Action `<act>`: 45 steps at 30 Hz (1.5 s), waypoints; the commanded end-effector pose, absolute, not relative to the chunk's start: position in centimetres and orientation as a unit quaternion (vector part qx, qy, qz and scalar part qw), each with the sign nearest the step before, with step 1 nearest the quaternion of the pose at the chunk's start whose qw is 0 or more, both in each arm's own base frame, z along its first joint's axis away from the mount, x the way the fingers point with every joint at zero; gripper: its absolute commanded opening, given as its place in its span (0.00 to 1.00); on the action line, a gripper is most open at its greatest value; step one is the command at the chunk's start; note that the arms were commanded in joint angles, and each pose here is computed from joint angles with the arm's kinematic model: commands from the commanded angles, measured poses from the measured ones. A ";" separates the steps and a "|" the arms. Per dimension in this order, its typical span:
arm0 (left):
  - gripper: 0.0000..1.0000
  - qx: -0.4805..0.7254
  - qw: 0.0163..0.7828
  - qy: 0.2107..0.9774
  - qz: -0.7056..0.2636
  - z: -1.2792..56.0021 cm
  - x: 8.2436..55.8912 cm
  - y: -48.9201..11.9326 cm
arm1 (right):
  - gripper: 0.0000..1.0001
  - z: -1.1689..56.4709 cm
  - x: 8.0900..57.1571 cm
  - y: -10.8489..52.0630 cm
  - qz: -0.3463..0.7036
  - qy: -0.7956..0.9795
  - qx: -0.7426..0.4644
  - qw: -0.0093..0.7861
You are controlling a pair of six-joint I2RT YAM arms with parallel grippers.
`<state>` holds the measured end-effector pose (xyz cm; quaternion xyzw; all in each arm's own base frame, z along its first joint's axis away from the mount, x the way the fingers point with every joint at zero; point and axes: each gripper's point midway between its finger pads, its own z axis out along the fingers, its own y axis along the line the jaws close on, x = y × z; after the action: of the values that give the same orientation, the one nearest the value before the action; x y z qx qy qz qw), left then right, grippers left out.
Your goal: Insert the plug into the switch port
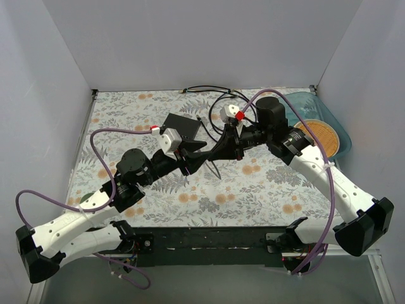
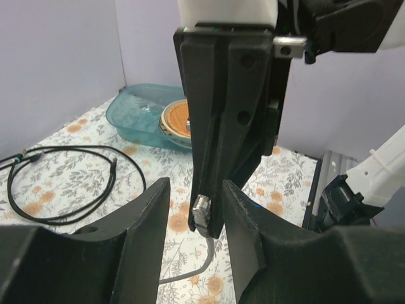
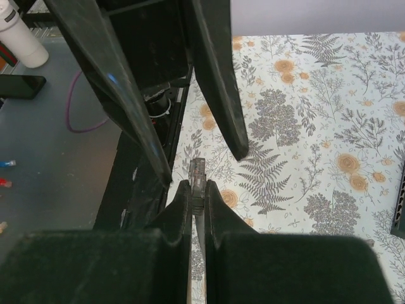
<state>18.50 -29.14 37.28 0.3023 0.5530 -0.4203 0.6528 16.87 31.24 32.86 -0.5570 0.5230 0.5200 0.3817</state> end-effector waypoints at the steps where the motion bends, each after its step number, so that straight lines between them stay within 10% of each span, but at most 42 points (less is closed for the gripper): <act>1: 0.38 0.318 0.636 0.561 -0.424 36.2 18.6 -29.9 | 0.01 34.9 16.0 30.9 0.531 0.490 -0.565 0.398; 20: 0.00 0.297 0.636 0.568 -0.430 35.3 19.5 -30.4 | 0.01 35.0 15.3 30.6 0.536 0.486 -0.563 0.399; 29: 0.00 0.203 0.681 0.574 -0.408 36.9 21.2 -27.4 | 0.77 33.9 18.6 29.9 0.459 0.555 -0.521 0.458; 45: 0.00 0.136 0.616 0.695 -0.346 29.9 25.3 -28.3 | 0.87 29.1 24.3 26.8 0.329 0.698 -0.401 0.494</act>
<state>23.82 -27.34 34.26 0.1424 0.6299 -0.3784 0.6632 21.56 28.39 31.22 -0.4611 0.6322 0.3914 0.4843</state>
